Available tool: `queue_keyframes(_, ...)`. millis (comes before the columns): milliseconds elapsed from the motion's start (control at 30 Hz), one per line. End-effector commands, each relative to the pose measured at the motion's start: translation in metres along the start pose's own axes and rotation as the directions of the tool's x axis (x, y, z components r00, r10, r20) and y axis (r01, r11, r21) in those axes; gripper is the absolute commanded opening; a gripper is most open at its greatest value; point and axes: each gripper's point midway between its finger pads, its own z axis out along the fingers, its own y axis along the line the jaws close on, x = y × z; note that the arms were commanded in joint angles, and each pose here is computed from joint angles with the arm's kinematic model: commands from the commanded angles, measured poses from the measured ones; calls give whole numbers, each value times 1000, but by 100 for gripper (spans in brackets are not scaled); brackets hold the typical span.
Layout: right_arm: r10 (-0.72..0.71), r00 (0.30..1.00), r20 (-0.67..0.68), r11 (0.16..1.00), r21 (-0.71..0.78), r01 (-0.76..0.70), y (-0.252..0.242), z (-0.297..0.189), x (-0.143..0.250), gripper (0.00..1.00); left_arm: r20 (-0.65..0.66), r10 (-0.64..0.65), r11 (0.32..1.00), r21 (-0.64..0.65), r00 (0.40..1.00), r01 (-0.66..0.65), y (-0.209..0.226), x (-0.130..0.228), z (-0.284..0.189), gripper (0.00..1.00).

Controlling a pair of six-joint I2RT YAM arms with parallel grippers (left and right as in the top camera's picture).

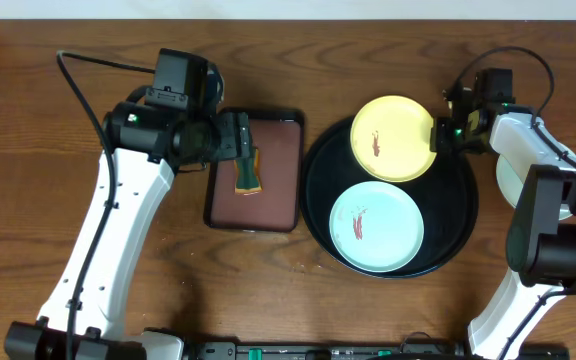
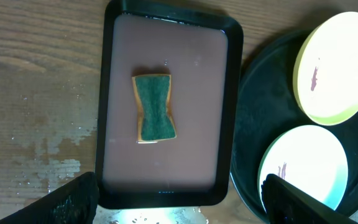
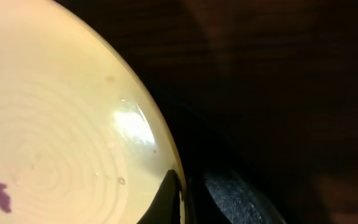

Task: Clean dirty plates on tray and stack at the side
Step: 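Reach the left gripper down and grasp the green sponge on the brown tray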

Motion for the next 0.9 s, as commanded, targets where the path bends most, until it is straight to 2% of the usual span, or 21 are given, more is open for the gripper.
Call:
queue_keyframes(0,21,1000,-13,1000,14,-21,-5,5,2,1,-32,-16,1000,-3,999,16,2,3,10,85)
queue_keyframes(333,57,998,-40,997,51,-55,-8,-6,10,1,-133,-34,999,-37,991,29,10,9,52,84)
queue_keyframes(567,55,998,-24,997,57,-53,-4,-26,7,1,-299,-74,992,-120,951,39,32,29,125,80)
queue_keyframes(667,56,998,-26,997,58,-54,-4,-28,8,1,-349,-88,989,-140,933,41,39,38,153,69)
queue_keyframes(767,57,998,-33,997,59,-55,-4,-28,10,1,-377,-93,988,-148,922,40,41,44,176,49)
queue_keyframes(867,57,998,-33,997,59,-55,-4,-28,10,1,-428,-79,988,-154,900,14,37,60,195,38)
